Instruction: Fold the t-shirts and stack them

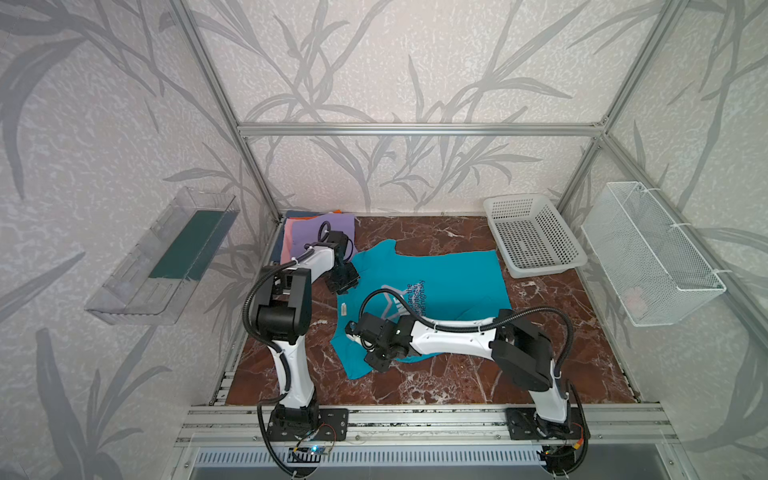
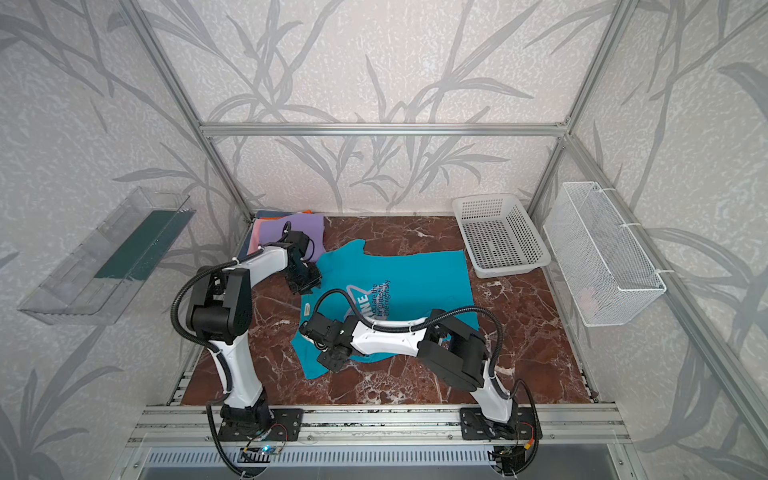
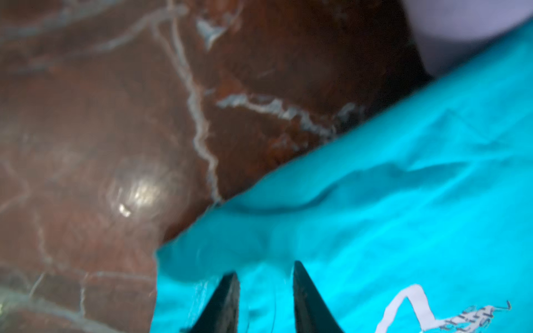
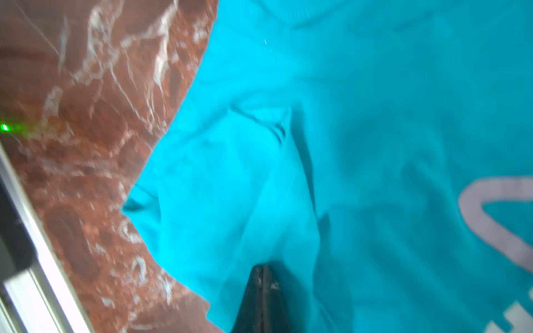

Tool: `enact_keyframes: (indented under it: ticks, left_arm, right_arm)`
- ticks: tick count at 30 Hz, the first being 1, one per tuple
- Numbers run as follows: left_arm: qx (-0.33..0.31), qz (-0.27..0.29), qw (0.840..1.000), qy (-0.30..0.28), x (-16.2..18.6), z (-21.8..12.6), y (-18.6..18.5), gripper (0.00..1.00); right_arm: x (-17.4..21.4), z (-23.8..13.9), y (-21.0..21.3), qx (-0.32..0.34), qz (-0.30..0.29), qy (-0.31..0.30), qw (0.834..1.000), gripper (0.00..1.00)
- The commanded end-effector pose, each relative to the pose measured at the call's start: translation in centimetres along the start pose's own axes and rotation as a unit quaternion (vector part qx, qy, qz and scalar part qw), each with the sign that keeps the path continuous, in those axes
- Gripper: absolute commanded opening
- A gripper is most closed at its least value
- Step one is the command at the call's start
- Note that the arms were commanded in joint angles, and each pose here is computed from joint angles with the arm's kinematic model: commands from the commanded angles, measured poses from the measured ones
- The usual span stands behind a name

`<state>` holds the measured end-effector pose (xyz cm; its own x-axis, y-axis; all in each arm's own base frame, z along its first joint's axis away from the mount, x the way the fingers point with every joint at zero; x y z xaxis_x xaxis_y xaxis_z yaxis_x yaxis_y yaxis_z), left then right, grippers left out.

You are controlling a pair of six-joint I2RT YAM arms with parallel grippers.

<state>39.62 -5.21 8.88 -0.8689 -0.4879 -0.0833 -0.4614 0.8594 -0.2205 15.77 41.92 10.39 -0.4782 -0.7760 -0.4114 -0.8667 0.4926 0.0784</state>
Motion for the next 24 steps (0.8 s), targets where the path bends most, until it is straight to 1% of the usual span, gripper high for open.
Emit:
enact_keyframes:
  ticks: [1,2,3,4,5,7,13,17,19,20,21,22,24]
  left_arm:
    - [-0.009,-0.009,1.000,0.003,-0.8,1.0,-0.3,0.26]
    - [-0.010,-0.009,1.000,0.004,-0.9,1.2,-0.3,0.26]
    - [-0.010,-0.010,1.000,0.005,-0.9,1.3,-0.4,0.25]
    - [-0.010,-0.010,1.000,0.005,-0.9,1.4,-0.4,0.25]
    - [-0.009,-0.011,1.000,0.004,-0.9,1.4,-0.4,0.25]
    - [-0.009,-0.013,1.000,0.001,-0.8,1.5,-0.3,0.25]
    - [-0.011,-0.014,1.000,0.002,-0.8,1.6,-0.3,0.25]
    - [-0.010,-0.016,1.000,0.005,-0.8,2.0,-0.3,0.25]
    - [-0.006,-0.017,1.000,0.007,-0.8,2.2,-0.3,0.25]
    - [-0.006,-0.017,1.000,0.008,-0.8,2.3,-0.3,0.25]
    - [-0.006,-0.017,1.000,0.007,-0.9,2.3,-0.4,0.25]
    - [-0.006,-0.017,1.000,0.008,-0.9,2.4,-0.4,0.25]
    - [-0.007,-0.017,1.000,0.008,-0.9,2.4,-0.4,0.25]
  right_arm:
    - [-0.2,-3.2,-0.3,0.007,-0.007,-0.027,1.000,0.00]
    - [-0.2,-3.4,-0.3,0.012,-0.010,-0.029,0.999,0.00]
    - [-0.2,-3.4,-0.5,0.020,-0.011,-0.029,0.999,0.09]
    - [-0.3,-3.4,-0.7,0.028,-0.011,-0.031,0.999,0.22]
    - [-0.6,-3.3,-0.7,0.032,-0.013,-0.033,0.999,0.29]
    - [-1.3,-2.9,-0.7,0.039,-0.014,-0.034,0.999,0.37]
    - [-3.9,-0.4,-0.3,0.039,-0.031,-0.034,0.998,0.43]
    - [-5.0,1.5,-0.2,0.042,-0.044,-0.028,0.998,0.49]
    - [-5.3,2.5,-0.3,0.050,-0.047,-0.021,0.997,0.50]
    - [-5.3,2.8,-0.5,0.059,-0.046,-0.016,0.997,0.48]
    - [-5.3,3.0,-0.7,0.068,-0.043,-0.010,0.997,0.44]
    - [-5.3,3.1,-0.8,0.070,-0.041,-0.009,0.997,0.37]
    - [-5.2,2.8,-1.0,0.061,-0.033,-0.011,0.998,0.20]
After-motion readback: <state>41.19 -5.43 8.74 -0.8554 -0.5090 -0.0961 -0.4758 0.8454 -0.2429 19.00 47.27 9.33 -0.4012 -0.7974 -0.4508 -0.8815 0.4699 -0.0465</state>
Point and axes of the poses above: each gripper's point midway between its finger pads, its own z axis out along the fingers, its own y axis along the line the jaws close on, x = y × z, the point moved 7 cm from there along -z, back along the fingers, and after that the axes turned 3 degrees about z, right-handed, at the moved point
